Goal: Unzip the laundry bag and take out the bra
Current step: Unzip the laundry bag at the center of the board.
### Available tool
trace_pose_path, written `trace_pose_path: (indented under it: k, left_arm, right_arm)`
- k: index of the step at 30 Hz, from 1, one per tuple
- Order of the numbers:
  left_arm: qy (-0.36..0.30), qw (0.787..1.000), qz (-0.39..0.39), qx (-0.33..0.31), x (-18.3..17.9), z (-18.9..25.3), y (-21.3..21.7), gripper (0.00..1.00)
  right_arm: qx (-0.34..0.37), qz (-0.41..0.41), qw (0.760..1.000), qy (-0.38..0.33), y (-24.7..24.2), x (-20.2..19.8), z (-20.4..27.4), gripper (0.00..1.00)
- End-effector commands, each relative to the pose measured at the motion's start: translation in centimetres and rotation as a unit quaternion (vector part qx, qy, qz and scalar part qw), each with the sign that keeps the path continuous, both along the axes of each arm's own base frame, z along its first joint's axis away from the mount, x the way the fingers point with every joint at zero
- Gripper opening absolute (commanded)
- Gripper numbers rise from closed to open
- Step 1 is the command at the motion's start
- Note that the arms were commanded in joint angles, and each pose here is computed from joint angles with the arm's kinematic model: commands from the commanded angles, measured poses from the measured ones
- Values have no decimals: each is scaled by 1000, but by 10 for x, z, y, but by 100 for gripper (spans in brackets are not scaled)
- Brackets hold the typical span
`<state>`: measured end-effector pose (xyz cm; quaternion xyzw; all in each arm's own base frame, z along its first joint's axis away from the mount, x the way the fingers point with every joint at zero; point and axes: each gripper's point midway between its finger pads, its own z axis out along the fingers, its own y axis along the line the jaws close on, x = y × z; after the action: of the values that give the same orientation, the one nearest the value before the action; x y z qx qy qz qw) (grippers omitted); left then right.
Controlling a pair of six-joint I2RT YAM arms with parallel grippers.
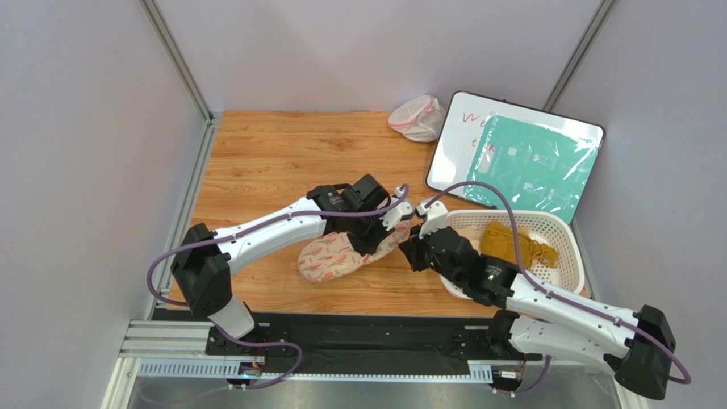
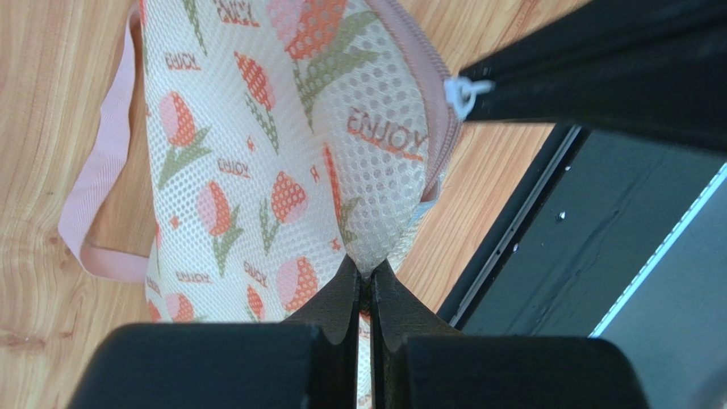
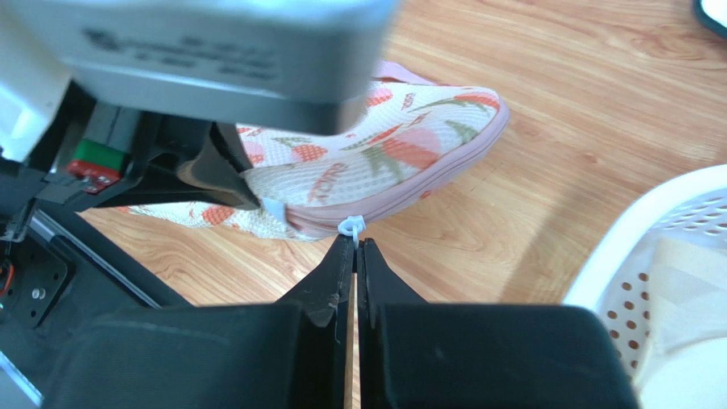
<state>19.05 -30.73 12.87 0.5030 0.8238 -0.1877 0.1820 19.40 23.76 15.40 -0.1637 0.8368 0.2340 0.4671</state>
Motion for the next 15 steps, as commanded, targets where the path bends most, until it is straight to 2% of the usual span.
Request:
trace_pose_path:
  k: [1, 11, 12, 13, 15]
  left_arm:
    - [-11, 1000, 0, 20, 3, 2, 9, 0]
    - [-10, 1000, -13, 2, -1, 10, 5, 0]
    - [-10, 1000, -16, -1, -2, 11, 3, 6]
    - [-11, 1000, -23, -12, -4, 16, 1, 25]
    - [-15, 999, -29, -21, -7, 20, 0, 50]
  right_arm:
    - [12, -42, 999, -18, -23, 11, 11, 0]
    - [11, -45, 999, -10, -29, 12, 6, 0]
    - [14, -42, 999, -8, -27, 11, 7, 0]
    - [17, -38, 999, -4, -25, 10, 6, 0]
    - [22, -33, 999, 1, -23, 8, 4, 0]
